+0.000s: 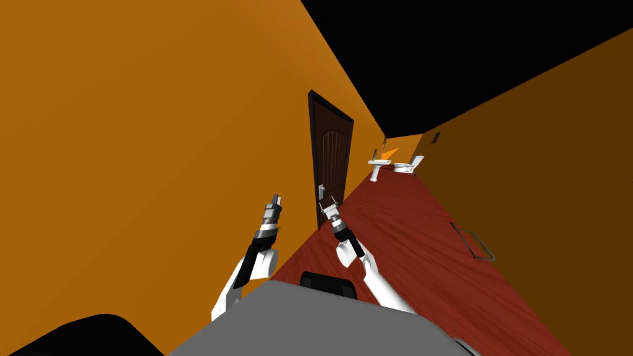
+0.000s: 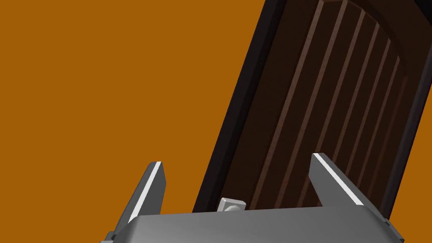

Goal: Pull the door open

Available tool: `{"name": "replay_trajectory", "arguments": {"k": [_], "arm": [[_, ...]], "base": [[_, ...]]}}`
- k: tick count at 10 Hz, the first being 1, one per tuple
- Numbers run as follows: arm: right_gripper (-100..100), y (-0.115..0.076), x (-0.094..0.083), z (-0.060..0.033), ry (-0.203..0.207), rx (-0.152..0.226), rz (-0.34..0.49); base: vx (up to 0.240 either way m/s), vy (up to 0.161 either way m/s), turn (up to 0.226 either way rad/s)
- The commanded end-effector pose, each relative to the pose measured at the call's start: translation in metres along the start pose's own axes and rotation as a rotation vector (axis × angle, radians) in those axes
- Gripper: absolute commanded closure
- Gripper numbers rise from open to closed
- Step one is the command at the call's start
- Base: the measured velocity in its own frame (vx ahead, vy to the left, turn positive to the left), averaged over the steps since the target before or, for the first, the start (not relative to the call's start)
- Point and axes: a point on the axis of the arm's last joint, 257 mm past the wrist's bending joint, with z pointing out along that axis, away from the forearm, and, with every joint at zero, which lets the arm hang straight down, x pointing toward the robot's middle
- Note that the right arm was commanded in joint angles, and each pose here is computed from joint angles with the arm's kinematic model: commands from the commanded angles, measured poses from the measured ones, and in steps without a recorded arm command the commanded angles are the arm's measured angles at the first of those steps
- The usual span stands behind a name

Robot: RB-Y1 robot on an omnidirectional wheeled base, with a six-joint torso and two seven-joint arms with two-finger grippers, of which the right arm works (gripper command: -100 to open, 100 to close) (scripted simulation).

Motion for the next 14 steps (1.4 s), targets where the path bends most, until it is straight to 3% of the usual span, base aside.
{"name": "replay_trajectory", "arguments": {"k": [1,14], "arm": [[-100,-0.011,-0.007,-0.0009,-0.013,0.026,0.041],[-100,-0.074,-0.064,-0.0085,-0.145,0.196,0.283]], "base": [[0.081,-0.051,0.037],[0.09,-0.058,0.038]]}}
